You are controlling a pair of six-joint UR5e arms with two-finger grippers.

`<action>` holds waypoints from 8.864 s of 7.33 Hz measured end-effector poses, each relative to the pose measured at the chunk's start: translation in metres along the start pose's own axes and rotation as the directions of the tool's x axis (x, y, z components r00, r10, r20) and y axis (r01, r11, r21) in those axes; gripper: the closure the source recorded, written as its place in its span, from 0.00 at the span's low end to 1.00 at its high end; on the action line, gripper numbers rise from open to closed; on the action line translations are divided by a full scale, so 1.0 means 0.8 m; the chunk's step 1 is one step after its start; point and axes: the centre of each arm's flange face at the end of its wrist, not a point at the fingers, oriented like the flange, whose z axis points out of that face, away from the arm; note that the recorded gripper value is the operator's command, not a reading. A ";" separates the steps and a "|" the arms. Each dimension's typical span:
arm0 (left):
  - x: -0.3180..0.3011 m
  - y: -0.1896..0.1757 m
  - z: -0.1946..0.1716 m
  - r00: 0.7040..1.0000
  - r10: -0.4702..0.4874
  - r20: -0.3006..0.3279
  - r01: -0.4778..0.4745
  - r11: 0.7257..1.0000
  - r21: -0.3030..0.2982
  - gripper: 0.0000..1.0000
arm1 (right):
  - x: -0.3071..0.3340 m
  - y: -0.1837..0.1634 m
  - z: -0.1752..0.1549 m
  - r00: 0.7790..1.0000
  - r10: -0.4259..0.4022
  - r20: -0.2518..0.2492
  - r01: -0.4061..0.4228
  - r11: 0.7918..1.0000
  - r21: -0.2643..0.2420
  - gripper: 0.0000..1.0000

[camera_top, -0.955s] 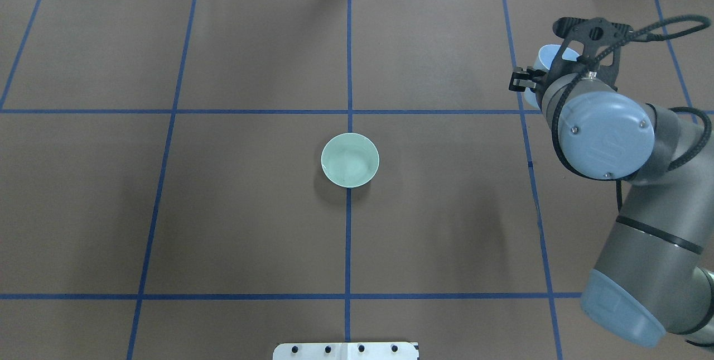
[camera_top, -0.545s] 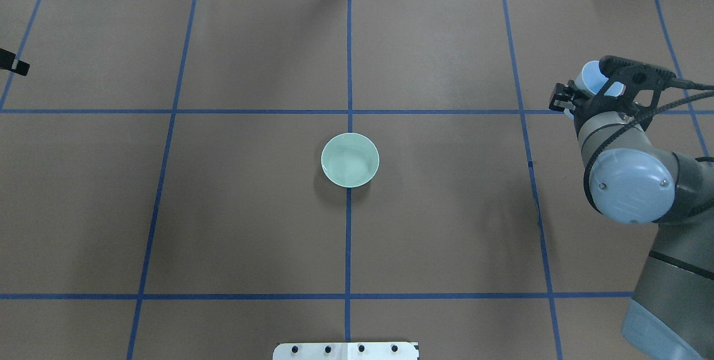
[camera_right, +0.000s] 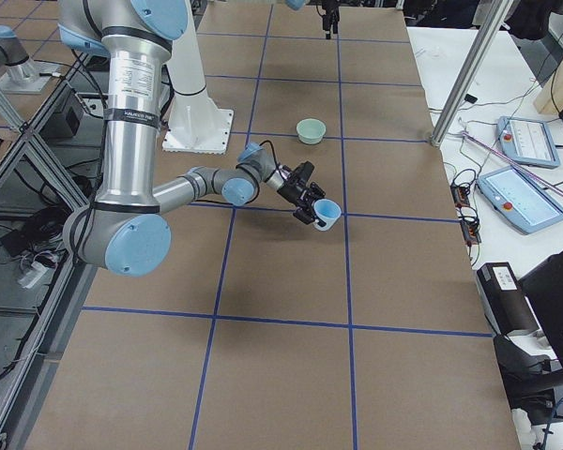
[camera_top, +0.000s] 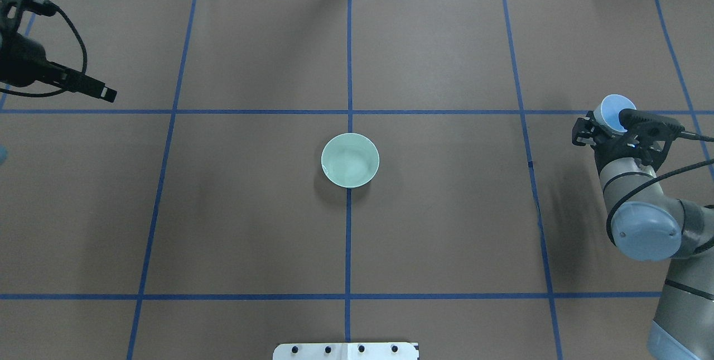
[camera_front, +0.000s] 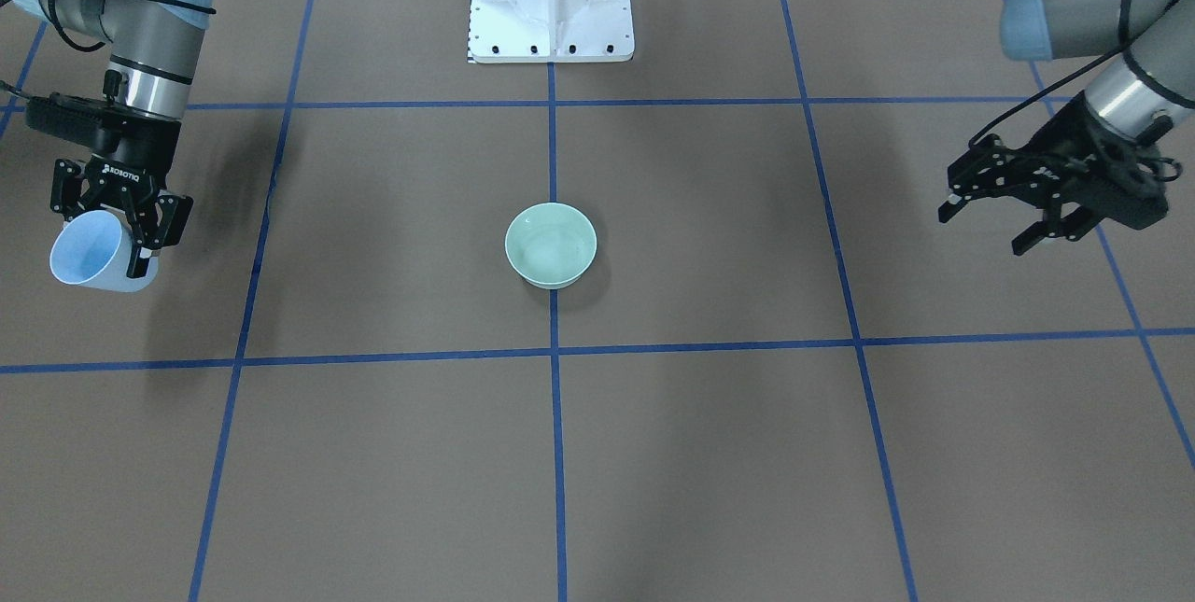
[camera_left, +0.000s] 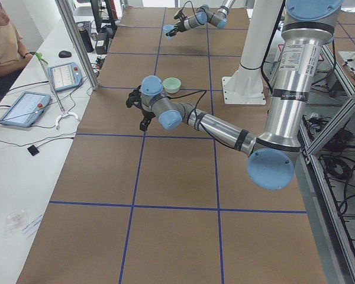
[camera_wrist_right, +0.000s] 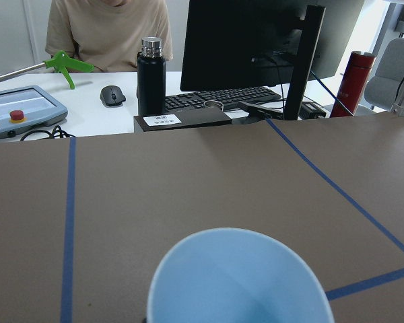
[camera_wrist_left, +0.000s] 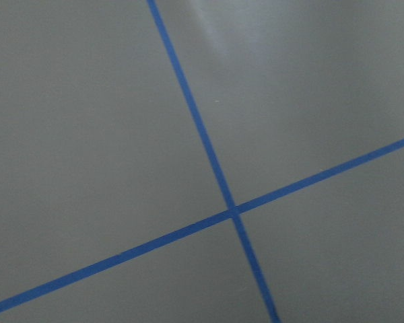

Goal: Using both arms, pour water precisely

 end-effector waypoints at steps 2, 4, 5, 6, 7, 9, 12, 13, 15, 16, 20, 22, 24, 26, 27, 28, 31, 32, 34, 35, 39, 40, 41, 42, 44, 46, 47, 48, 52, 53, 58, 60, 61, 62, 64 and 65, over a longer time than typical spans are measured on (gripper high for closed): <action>0.031 -0.007 0.015 1.000 -0.015 -0.027 0.015 1.000 -0.011 0.00 | 0.011 0.040 0.009 0.999 -0.032 0.000 0.032 0.999 0.036 1.00; 0.038 -0.008 0.020 0.999 -0.016 -0.034 0.015 1.000 -0.016 0.00 | 0.016 0.068 0.018 0.999 -0.032 -0.002 0.032 0.997 0.073 0.80; 0.040 -0.008 0.020 0.999 -0.015 -0.035 0.014 1.000 -0.016 0.00 | 0.018 0.078 0.021 1.000 -0.028 -0.005 0.029 0.996 0.081 0.28; 0.040 -0.009 0.020 0.999 -0.015 -0.035 0.014 1.000 -0.016 0.00 | 0.020 0.085 0.024 1.000 -0.018 -0.007 0.019 0.996 0.084 0.00; 0.041 -0.009 0.020 0.999 -0.014 -0.036 0.013 1.000 -0.016 0.00 | 0.021 0.088 0.025 1.000 -0.007 -0.007 0.007 0.996 0.085 0.00; 0.042 -0.010 0.020 0.999 -0.015 -0.036 0.014 1.000 -0.015 0.00 | 0.020 0.087 0.025 1.000 0.014 0.004 -0.014 0.996 0.087 0.00; 0.042 -0.013 0.022 0.999 -0.015 -0.036 0.015 1.000 -0.016 0.00 | 0.020 0.068 0.017 0.999 0.030 0.019 -0.032 0.994 0.109 0.00; 0.043 -0.014 0.022 0.999 -0.015 -0.036 0.014 1.000 -0.015 0.00 | 0.018 0.048 0.007 0.999 0.034 0.027 -0.037 0.993 0.114 0.00; 0.050 -0.018 0.024 0.998 -0.043 -0.041 0.042 0.999 -0.015 0.00 | 0.015 -0.008 -0.002 1.000 0.007 0.026 -0.010 0.996 0.087 0.00; 0.064 -0.022 0.029 0.997 -0.071 -0.042 0.071 0.997 -0.010 0.00 | 0.014 -0.041 0.002 1.000 -0.020 0.022 0.019 0.999 0.036 0.00; 0.180 -0.046 0.077 0.970 -0.239 -0.037 0.238 0.971 -0.031 0.00 | 0.042 -0.154 0.043 0.982 -0.154 0.111 0.178 0.948 -0.265 0.00; 0.275 -0.069 0.104 0.948 -0.318 0.019 0.318 0.947 -0.047 0.00 | 0.112 -0.209 0.070 0.951 -0.236 0.201 0.303 0.843 -0.445 0.00; 0.353 -0.089 0.144 0.917 -0.390 0.077 0.394 0.918 -0.037 0.00 | 0.184 -0.264 0.092 0.887 -0.358 0.292 0.462 0.684 -0.565 0.00; 0.403 -0.103 0.201 0.890 -0.434 0.138 0.440 0.898 -0.008 0.00 | 0.258 -0.295 0.115 0.841 -0.356 0.408 0.541 0.553 -0.634 0.00; 0.418 -0.101 0.226 0.884 -0.439 0.163 0.445 0.896 -0.003 0.00 | 0.297 -0.293 0.127 0.830 -0.315 0.461 0.558 0.503 -0.660 0.00; 0.428 -0.092 0.245 0.883 -0.433 0.182 0.442 0.897 -0.005 0.03 | 0.329 -0.284 0.134 0.820 -0.293 0.491 0.571 0.465 -0.676 0.00; 0.461 -0.057 0.277 0.895 -0.398 0.201 0.409 0.913 -0.015 0.85 | 0.385 -0.266 0.133 0.817 -0.274 0.508 0.576 0.433 -0.693 0.00; 0.467 -0.049 0.282 0.899 -0.389 0.203 0.401 0.916 -0.022 1.00 | 0.388 -0.266 0.133 0.817 -0.273 0.507 0.575 0.433 -0.694 0.00; 0.470 -0.045 0.287 0.902 -0.380 0.207 0.394 0.919 -0.029 1.00 | 0.390 -0.265 0.133 0.818 -0.273 0.506 0.574 0.433 -0.695 0.00; 0.470 -0.045 0.286 0.903 -0.378 0.207 0.392 0.919 -0.031 1.00 | 0.391 -0.265 0.133 0.818 -0.273 0.506 0.574 0.432 -0.695 0.00; 0.453 -0.068 0.248 0.937 -0.299 0.181 0.313 0.949 -0.051 1.00 | 0.396 -0.260 0.135 0.822 -0.275 0.499 0.569 0.425 -0.704 0.00; 0.422 -0.075 0.225 0.950 -0.258 0.178 0.275 0.958 -0.078 1.00 | 0.399 -0.257 0.137 0.825 -0.271 0.496 0.565 0.422 -0.709 0.00; 0.374 -0.073 0.200 0.962 -0.209 0.176 0.229 0.968 -0.105 1.00 | 0.401 -0.255 0.138 0.828 -0.267 0.493 0.561 0.420 -0.713 0.00; 0.317 -0.064 0.177 0.971 -0.160 0.176 0.184 0.974 -0.129 1.00 | 0.403 -0.253 0.140 0.830 -0.265 0.491 0.558 0.418 -0.717 0.00; 0.183 -0.037 0.128 0.981 -0.056 0.186 0.089 0.981 -0.171 1.00 | 0.405 -0.251 0.142 0.832 -0.262 0.488 0.554 0.415 -0.722 0.00; 0.057 -0.008 0.082 0.980 0.046 0.192 -0.003 0.977 -0.215 1.00 | 0.406 -0.250 0.143 0.833 -0.261 0.488 0.553 0.414 -0.723 0.00; 0.005 0.006 0.066 0.977 0.087 0.193 -0.040 0.971 -0.234 1.00 | 0.406 -0.250 0.143 0.833 -0.261 0.488 0.553 0.413 -0.723 0.00; -0.039 0.019 0.056 0.974 0.121 0.190 -0.070 0.964 -0.255 1.00 | 0.407 -0.249 0.144 0.833 -0.261 0.487 0.553 0.412 -0.724 0.00; -0.171 0.048 0.069 0.970 0.199 0.138 -0.157 0.951 -0.266 1.00 | 0.409 -0.247 0.145 0.834 -0.263 0.486 0.552 0.409 -0.726 0.00; -0.189 0.053 0.076 0.971 0.202 0.128 -0.164 0.952 -0.258 0.80 | 0.409 -0.247 0.145 0.834 -0.263 0.485 0.552 0.409 -0.727 0.00; -0.213 0.053 0.070 0.975 0.183 0.126 -0.150 0.960 -0.237 0.00 | 0.410 -0.247 0.145 0.835 -0.262 0.484 0.551 0.409 -0.728 0.00; -0.242 0.035 0.016 0.981 0.121 0.151 -0.093 0.979 -0.180 0.00 | 0.412 -0.245 0.146 0.837 -0.260 0.482 0.548 0.407 -0.731 0.00; -0.265 0.027 -0.022 0.982 0.073 0.177 -0.047 0.988 -0.148 0.00 | 0.413 -0.243 0.148 0.838 -0.258 0.480 0.545 0.404 -0.734 0.00; -0.288 0.025 -0.058 0.979 0.035 0.203 -0.010 0.992 -0.125 0.00 | 0.414 -0.242 0.149 0.839 -0.257 0.479 0.544 0.403 -0.737 0.00; -0.341 0.036 -0.126 0.970 0.034 0.242 0.001 0.990 -0.143 0.00 | 0.416 -0.240 0.150 0.841 -0.254 0.478 0.541 0.400 -0.739 0.00; -0.367 0.048 -0.157 0.967 0.046 0.253 -0.005 0.987 -0.160 0.00 | 0.416 -0.240 0.151 0.841 -0.254 0.478 0.541 0.399 -0.740 0.00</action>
